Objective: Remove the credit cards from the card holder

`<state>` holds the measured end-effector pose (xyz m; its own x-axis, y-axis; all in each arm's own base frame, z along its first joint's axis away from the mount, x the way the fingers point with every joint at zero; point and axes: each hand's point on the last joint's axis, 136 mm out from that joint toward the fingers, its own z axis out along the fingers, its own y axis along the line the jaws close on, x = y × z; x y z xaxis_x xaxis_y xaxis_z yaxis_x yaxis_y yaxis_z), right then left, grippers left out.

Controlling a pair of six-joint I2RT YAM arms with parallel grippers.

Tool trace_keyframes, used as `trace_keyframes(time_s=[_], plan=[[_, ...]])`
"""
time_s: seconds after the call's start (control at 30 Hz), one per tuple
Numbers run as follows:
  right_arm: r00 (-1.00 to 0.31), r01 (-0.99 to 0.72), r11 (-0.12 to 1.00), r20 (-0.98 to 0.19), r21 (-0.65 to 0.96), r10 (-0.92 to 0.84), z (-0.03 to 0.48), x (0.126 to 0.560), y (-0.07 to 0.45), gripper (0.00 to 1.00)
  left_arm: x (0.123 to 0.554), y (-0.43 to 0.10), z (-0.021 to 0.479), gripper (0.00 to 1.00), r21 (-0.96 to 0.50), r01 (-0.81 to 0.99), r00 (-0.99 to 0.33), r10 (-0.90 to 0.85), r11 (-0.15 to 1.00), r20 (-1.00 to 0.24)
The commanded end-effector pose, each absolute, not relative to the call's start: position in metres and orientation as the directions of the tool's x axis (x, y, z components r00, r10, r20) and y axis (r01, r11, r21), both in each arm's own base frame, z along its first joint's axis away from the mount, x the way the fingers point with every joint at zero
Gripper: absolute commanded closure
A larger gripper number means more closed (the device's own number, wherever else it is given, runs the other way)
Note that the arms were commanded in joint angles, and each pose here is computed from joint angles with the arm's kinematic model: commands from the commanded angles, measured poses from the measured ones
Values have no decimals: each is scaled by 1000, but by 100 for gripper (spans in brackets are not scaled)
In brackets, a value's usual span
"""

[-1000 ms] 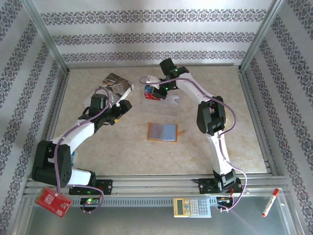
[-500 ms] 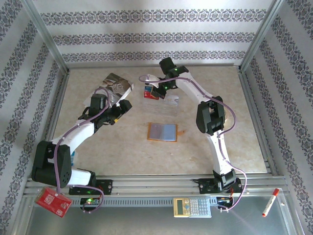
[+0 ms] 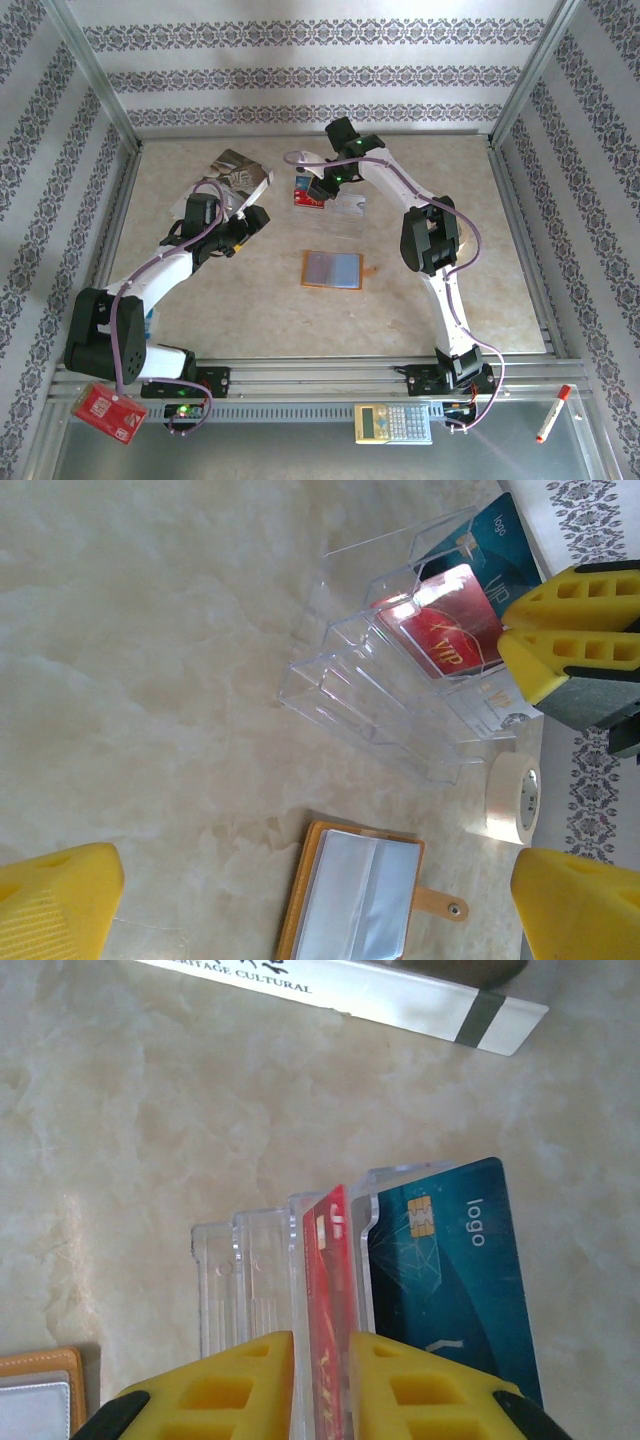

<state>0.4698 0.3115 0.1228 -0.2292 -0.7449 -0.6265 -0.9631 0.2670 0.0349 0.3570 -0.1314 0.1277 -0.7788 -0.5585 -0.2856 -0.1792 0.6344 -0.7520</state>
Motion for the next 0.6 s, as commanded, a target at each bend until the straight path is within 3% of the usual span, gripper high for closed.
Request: trace_keyframes(time_s=[0.0, 0.3, 0.43, 0.57], plan=[[-225, -957, 290, -697, 26, -680, 167, 471, 316, 77, 354, -128, 132, 0, -764, -189, -773, -573, 617, -271], [-305, -928, 359, -748, 95, -590, 214, 444, 311, 75, 352, -131, 130, 0, -772, -183, -785, -563, 609, -259], [-475, -833, 519, -729, 192, -492, 221, 426, 303, 74, 348, -133, 127, 0, -776, -180, -794, -555, 605, -248], [-713, -609, 717, -631, 339, -307, 198, 398, 285, 71, 344, -135, 122, 0, -769, -179, -805, -541, 613, -243]])
